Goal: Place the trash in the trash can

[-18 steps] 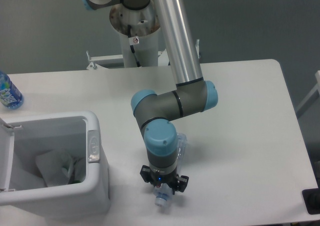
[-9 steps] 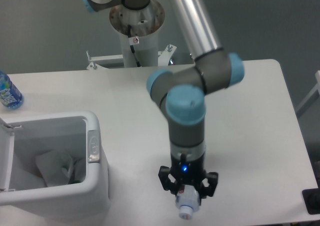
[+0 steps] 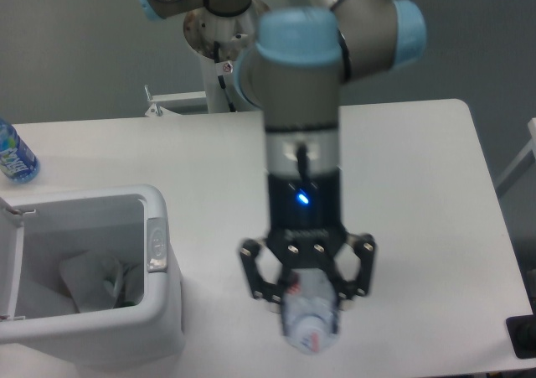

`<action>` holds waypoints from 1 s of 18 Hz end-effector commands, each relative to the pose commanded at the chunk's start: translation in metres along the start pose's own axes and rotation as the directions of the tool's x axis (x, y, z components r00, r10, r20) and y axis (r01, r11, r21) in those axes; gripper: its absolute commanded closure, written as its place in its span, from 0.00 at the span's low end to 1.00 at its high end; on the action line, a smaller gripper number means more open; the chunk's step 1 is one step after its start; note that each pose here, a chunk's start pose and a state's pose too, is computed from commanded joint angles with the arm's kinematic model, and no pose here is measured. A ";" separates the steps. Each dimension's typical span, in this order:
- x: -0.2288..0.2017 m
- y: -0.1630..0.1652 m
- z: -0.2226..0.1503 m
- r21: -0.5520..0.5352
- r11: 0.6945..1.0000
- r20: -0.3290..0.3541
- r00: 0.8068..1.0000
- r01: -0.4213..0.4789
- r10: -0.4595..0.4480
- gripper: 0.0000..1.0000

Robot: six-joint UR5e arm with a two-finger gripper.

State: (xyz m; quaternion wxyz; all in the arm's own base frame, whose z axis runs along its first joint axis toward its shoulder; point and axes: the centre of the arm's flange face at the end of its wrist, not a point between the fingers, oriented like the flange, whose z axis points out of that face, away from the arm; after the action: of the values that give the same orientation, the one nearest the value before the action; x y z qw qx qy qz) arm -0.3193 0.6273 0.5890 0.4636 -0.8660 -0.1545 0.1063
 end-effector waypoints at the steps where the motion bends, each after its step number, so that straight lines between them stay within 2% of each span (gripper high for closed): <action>1: 0.013 -0.004 -0.004 0.009 1.000 -0.016 1.000 0.000 0.000 0.44; 2: 0.046 -0.009 -0.005 0.018 0.999 -0.053 0.998 -0.027 0.028 0.44; 6: 0.130 -0.010 -0.009 0.021 0.997 -0.146 0.987 -0.068 0.071 0.44; 9: 0.158 -0.008 -0.012 0.020 0.997 -0.180 0.981 -0.074 0.076 0.44; 12: 0.189 0.014 0.005 -0.025 0.995 -0.224 0.971 -0.097 0.089 0.42; 13: 0.193 0.023 0.013 -0.044 0.994 -0.232 0.969 -0.099 0.086 0.30; 14: 0.195 0.028 0.016 -0.055 0.993 -0.236 0.968 -0.105 0.089 0.08; 15: 0.195 0.031 0.017 -0.061 0.993 -0.236 0.968 -0.103 0.085 0.00; 18: 0.185 0.027 0.011 -0.061 0.996 -0.217 0.975 -0.067 0.053 0.00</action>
State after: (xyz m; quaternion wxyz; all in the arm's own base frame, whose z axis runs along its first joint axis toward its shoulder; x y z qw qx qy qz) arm -0.1460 0.6895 0.5528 0.4444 -0.8920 -0.0807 0.0205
